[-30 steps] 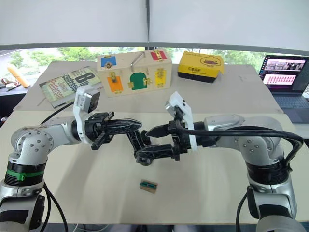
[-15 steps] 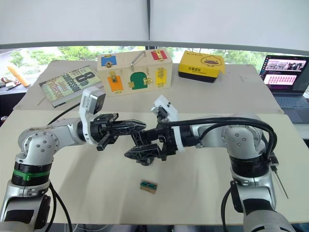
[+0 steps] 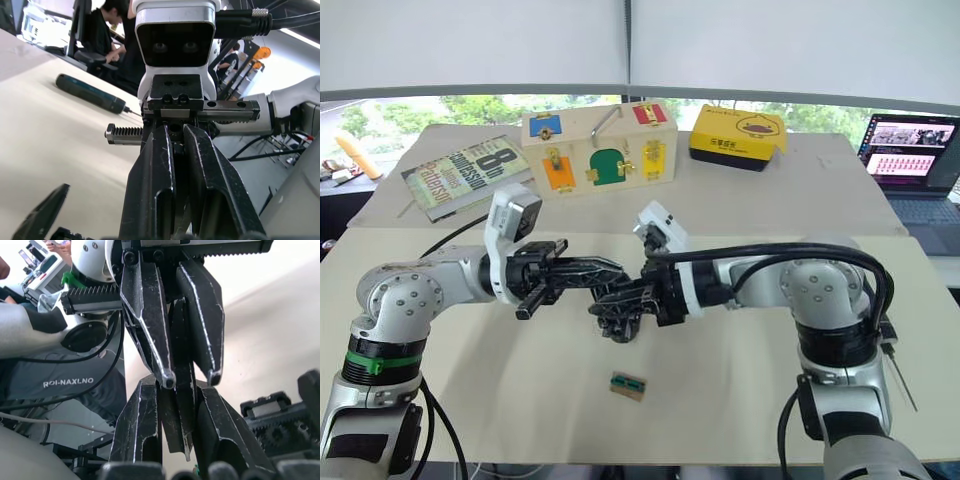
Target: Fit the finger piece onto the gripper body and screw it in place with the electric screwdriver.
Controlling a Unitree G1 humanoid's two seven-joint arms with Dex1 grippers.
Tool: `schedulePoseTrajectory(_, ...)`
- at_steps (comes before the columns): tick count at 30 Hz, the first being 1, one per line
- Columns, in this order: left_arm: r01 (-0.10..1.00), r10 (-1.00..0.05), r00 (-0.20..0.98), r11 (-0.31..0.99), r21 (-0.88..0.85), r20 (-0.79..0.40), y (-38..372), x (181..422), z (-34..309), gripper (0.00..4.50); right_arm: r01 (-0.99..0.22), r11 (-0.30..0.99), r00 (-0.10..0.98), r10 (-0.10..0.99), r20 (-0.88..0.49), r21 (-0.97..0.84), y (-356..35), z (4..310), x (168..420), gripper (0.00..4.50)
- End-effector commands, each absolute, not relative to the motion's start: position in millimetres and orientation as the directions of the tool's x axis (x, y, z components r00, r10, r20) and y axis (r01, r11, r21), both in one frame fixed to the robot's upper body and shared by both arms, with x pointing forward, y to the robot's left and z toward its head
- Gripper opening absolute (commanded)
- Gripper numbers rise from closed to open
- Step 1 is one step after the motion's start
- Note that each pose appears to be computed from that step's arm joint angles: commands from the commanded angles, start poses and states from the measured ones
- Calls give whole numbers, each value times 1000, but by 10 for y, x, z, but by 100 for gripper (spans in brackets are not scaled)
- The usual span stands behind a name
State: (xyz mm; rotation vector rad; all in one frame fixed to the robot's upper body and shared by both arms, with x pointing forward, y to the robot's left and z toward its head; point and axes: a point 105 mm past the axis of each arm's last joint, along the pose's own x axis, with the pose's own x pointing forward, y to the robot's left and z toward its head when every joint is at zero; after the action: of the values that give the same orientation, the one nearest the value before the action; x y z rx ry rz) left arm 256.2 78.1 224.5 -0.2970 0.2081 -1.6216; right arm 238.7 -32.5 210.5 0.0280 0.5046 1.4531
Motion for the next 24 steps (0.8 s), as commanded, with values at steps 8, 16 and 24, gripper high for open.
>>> schedulePoseTrajectory(8, 994, -996, 76, 79, 74, 50, 1101, 2711, 2506, 415, -982, 59, 47, 996, -74, 177, -560, 2387, 2335, 42)
schedulePoseTrajectory(16, 952, -955, 186, 117, 282, -230, 1762, 2815, 2095, 450, -996, 93, 92, 996, -18, 9, -829, 2415, 2360, 42)
schedulePoseTrajectory(24, 974, -929, 168, 106, 199, -331, 1962, 2768, 1313, 450, -966, 57, 47, 998, 45, -254, -928, 2241, 2319, 42)
